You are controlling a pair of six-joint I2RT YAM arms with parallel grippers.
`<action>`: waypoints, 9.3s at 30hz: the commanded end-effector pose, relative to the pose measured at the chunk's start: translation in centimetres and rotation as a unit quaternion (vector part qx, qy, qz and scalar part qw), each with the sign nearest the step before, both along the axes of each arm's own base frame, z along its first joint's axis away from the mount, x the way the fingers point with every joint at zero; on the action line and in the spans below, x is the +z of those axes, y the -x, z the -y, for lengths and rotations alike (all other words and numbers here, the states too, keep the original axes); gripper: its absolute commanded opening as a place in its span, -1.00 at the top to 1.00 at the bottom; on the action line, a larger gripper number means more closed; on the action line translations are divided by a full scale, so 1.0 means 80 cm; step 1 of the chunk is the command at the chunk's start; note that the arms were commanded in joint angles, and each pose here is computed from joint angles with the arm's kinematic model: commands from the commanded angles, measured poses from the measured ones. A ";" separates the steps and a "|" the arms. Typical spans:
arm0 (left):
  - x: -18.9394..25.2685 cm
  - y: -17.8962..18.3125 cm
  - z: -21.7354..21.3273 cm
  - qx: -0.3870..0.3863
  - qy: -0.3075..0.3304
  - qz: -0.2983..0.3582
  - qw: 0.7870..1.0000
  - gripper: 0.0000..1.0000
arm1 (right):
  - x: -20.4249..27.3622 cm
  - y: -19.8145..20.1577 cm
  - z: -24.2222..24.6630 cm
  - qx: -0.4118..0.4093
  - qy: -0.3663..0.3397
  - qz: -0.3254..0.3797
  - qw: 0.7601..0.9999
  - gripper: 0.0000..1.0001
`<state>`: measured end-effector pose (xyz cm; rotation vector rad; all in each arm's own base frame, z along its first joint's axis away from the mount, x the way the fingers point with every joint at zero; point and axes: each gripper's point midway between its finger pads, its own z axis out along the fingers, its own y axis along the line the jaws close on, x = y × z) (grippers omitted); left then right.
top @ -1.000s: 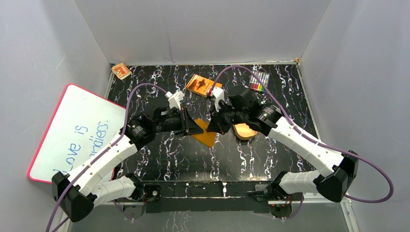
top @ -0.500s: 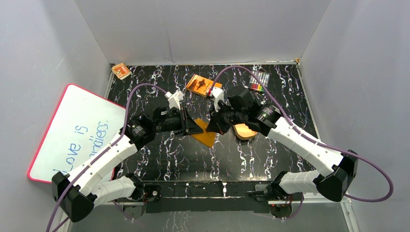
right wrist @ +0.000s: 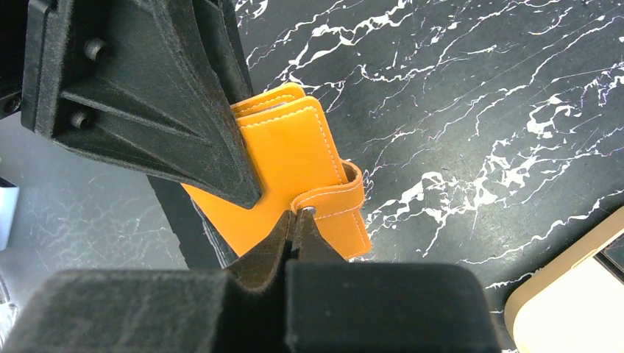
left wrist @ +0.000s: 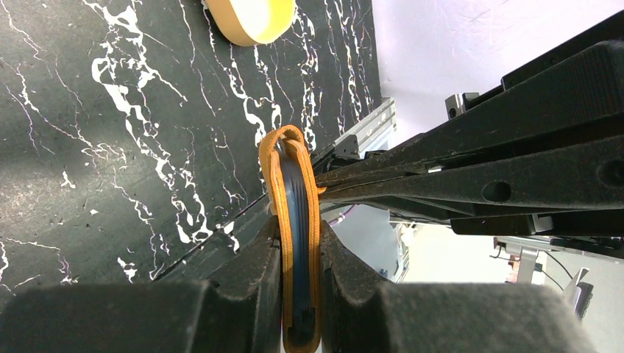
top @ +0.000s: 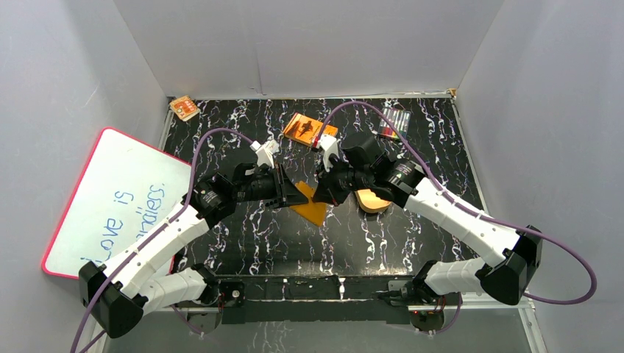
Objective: Put the credit cards into the card holder
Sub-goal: Close the card holder, then place the card holder at the center of the board.
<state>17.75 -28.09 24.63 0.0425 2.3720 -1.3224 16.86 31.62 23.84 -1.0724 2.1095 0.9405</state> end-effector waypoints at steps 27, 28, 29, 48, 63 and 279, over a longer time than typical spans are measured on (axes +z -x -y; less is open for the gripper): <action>0.202 0.054 0.029 -0.125 0.249 0.152 0.948 1.00 | -0.044 0.051 -0.062 0.063 0.010 -0.049 0.997 1.00; 0.201 0.054 0.028 -0.124 0.246 0.153 0.949 1.00 | -0.044 0.051 -0.061 0.062 0.011 -0.048 0.997 1.00; 0.199 0.053 0.027 -0.121 0.242 0.154 0.950 1.00 | -0.043 0.051 -0.059 0.060 0.010 -0.046 0.997 1.00; 0.126 0.038 -0.005 -0.058 0.128 0.179 0.974 1.00 | 0.038 0.077 -0.036 0.066 -0.060 -0.036 0.995 0.03; 0.101 0.094 -0.031 -0.125 0.128 0.199 0.964 1.00 | 0.153 0.117 0.062 0.043 -0.117 0.033 0.992 -0.66; -0.100 -0.071 0.022 0.030 -0.050 -0.039 0.998 1.00 | 0.090 -0.008 0.141 -0.374 -0.198 0.061 0.904 -0.92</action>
